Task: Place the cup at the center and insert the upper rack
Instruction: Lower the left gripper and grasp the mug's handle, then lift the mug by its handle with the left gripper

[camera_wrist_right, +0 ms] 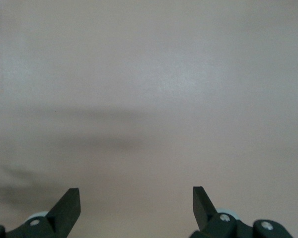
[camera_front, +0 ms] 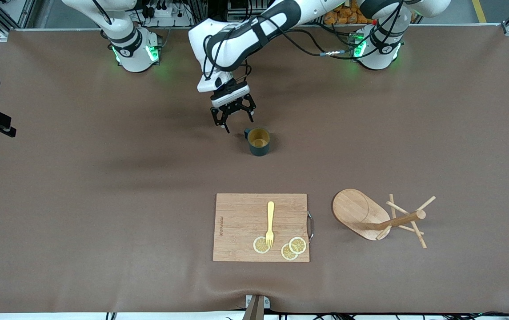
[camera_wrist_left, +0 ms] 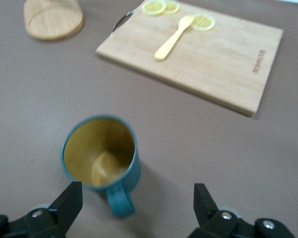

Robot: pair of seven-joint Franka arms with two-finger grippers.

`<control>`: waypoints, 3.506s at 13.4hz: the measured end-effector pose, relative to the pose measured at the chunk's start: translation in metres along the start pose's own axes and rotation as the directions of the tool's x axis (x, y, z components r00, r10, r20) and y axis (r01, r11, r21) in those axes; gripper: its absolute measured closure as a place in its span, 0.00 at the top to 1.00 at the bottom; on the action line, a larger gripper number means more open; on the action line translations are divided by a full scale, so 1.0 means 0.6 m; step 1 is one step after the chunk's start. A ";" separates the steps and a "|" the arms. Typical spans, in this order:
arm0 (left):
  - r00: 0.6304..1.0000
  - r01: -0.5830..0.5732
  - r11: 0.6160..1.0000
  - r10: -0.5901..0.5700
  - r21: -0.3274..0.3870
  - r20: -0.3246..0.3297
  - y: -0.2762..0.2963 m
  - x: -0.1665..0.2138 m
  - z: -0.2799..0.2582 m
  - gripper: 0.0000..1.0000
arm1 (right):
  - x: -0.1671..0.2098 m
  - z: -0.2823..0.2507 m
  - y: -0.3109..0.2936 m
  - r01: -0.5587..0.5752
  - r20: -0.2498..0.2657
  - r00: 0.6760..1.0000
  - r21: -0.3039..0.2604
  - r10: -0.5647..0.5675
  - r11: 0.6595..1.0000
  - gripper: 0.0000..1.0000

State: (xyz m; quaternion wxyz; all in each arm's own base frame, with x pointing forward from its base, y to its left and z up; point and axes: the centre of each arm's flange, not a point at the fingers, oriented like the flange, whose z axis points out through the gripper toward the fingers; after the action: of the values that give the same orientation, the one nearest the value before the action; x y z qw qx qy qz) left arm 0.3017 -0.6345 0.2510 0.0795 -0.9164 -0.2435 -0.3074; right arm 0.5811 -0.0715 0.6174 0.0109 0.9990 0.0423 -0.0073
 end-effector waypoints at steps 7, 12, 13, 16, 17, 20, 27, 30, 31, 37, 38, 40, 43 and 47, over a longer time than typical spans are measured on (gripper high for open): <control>0.984 0.167 0.980 -0.172 0.109 0.044 -0.008 -0.027 0.027 0.85 | 0.002 0.006 -0.013 0.015 0.009 1.000 0.003 -0.015 1.000 1.00; 0.961 0.262 0.957 -0.270 0.124 0.054 0.020 -0.028 0.055 0.79 | 0.005 0.007 -0.026 0.029 0.009 1.000 0.005 -0.029 1.000 1.00; 0.959 0.272 0.954 -0.279 0.129 0.042 0.020 -0.036 0.069 0.74 | 0.005 0.007 -0.027 0.030 0.009 1.000 0.005 -0.030 1.000 1.00; 0.957 0.290 0.949 -0.291 0.123 -0.007 0.015 -0.068 0.095 0.72 | 0.005 0.007 -0.029 0.032 0.009 0.999 0.005 -0.032 0.999 1.00; 0.956 0.293 0.948 -0.293 0.123 -0.014 0.013 -0.076 0.098 0.70 | 0.005 0.007 -0.029 0.032 0.009 0.999 0.005 -0.032 0.999 1.00; 0.955 0.295 0.947 -0.294 0.130 -0.023 0.011 -0.085 0.111 0.68 | 0.005 0.007 -0.030 0.033 0.009 0.999 0.005 -0.033 0.999 1.00; 0.949 0.316 0.939 -0.313 0.138 -0.045 0.009 -0.081 0.132 0.61 | 0.005 0.007 -0.031 0.034 0.009 0.999 0.005 -0.034 0.999 1.00; 0.947 0.320 0.937 -0.316 0.138 -0.051 0.007 -0.085 0.136 0.56 | 0.005 0.007 -0.031 0.034 0.009 0.999 0.005 -0.034 0.999 1.00; 0.946 0.324 0.936 -0.320 0.138 -0.052 0.007 -0.085 0.136 0.56 | 0.005 0.007 -0.031 0.034 0.009 0.999 0.005 -0.034 0.999 1.00; 0.945 0.327 0.935 -0.323 0.139 -0.053 0.007 -0.086 0.139 0.40 | 0.005 0.007 -0.031 0.034 0.009 0.999 0.005 -0.034 0.999 1.00; 0.945 0.327 0.935 -0.323 0.140 -0.053 0.007 -0.087 0.139 0.39 | 0.005 0.007 -0.031 0.034 0.009 0.999 0.005 -0.034 0.999 1.00; 0.945 0.327 0.935 -0.322 0.140 -0.054 0.007 -0.087 0.140 0.32 | 0.005 0.007 -0.031 0.034 0.009 0.999 0.005 -0.034 0.999 1.00; 0.945 0.327 0.935 -0.323 0.140 -0.053 0.007 -0.087 0.140 0.21 | 0.005 0.007 -0.031 0.034 0.009 0.999 0.005 -0.034 0.999 1.00; 0.944 0.329 0.934 -0.324 0.140 -0.053 0.008 -0.086 0.139 0.21 | 0.003 0.007 -0.031 0.034 0.018 0.999 0.007 -0.034 0.999 1.00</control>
State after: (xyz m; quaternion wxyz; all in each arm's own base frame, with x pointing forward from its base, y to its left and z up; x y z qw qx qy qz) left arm 0.3120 -0.6343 0.1532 0.0980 -0.8504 -0.4130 -0.3110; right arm 0.5813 -0.0526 0.6128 0.0078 0.9981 0.0592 -0.0167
